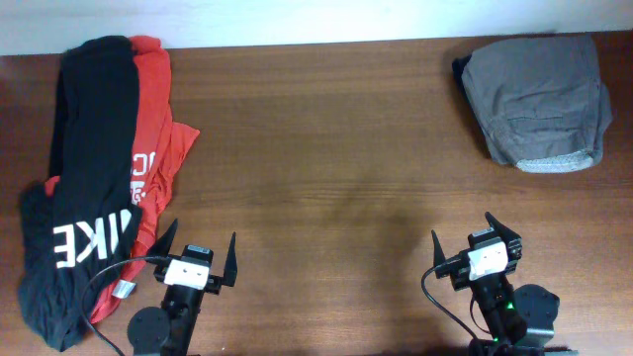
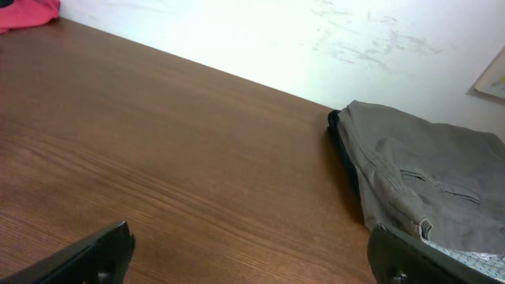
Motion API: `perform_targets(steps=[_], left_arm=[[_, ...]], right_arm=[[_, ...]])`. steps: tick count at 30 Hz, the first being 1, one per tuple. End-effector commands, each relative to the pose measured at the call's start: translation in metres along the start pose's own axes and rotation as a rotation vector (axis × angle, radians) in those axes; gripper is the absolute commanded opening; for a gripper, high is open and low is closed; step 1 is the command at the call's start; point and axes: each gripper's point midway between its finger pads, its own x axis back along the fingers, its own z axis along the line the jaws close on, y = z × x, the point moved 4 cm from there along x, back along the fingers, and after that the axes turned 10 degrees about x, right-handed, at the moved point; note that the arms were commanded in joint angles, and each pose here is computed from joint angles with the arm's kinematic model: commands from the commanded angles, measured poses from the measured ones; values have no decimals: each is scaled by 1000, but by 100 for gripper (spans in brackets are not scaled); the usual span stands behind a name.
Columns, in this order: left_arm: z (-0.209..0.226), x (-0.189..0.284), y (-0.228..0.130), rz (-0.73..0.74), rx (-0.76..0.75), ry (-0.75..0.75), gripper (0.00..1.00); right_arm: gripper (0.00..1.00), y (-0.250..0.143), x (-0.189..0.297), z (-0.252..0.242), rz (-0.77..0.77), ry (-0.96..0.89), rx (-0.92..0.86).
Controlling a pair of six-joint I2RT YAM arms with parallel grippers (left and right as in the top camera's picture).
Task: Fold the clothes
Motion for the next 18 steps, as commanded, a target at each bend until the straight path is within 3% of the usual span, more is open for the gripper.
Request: perform_targets(steps=[1, 18], left_arm=[[-1, 0, 0, -6, -13, -9, 99], [-1, 0, -1, -2, -12, -8, 99]], right_arm=[[99, -2, 0, 0, 1, -7, -11], [99, 0, 0, 2, -8, 9, -11]])
